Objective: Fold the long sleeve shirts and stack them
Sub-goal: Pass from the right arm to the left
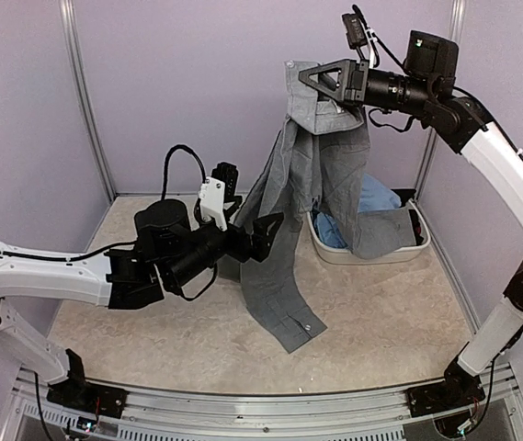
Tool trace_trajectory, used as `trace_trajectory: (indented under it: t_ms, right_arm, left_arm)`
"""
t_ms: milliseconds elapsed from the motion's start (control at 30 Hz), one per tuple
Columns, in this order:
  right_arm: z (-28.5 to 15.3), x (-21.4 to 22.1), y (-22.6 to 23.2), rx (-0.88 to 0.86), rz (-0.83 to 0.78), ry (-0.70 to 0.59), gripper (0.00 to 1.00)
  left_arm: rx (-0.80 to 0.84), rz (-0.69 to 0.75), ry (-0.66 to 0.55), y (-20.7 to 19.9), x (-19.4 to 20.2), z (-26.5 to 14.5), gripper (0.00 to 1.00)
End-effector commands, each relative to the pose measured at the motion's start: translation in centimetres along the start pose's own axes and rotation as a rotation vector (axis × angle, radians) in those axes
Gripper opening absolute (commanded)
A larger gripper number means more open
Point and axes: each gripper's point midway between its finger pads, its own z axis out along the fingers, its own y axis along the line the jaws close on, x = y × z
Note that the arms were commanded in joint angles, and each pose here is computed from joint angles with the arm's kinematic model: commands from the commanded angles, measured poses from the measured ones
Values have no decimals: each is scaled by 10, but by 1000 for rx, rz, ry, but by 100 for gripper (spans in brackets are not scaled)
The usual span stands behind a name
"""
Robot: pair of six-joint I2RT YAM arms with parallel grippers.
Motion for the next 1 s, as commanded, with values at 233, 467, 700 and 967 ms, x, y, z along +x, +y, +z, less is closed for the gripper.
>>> trace_trajectory:
  t_ms: [233, 467, 700, 967]
  right_arm:
    - [-12, -23, 11, 13, 9, -128, 0]
    - [-33, -32, 13, 85, -30, -185, 0]
    - [-70, -53, -24, 395, -112, -253, 0]
    - [-67, -8, -67, 525, -166, -111, 16]
  left_arm:
    - [-189, 211, -146, 5, -13, 35, 96]
    - [-21, 109, -155, 39, -11, 57, 22]
    - [-53, 135, -72, 63, -58, 30, 0]
    - [-61, 167, -173, 69, -220, -78, 0]
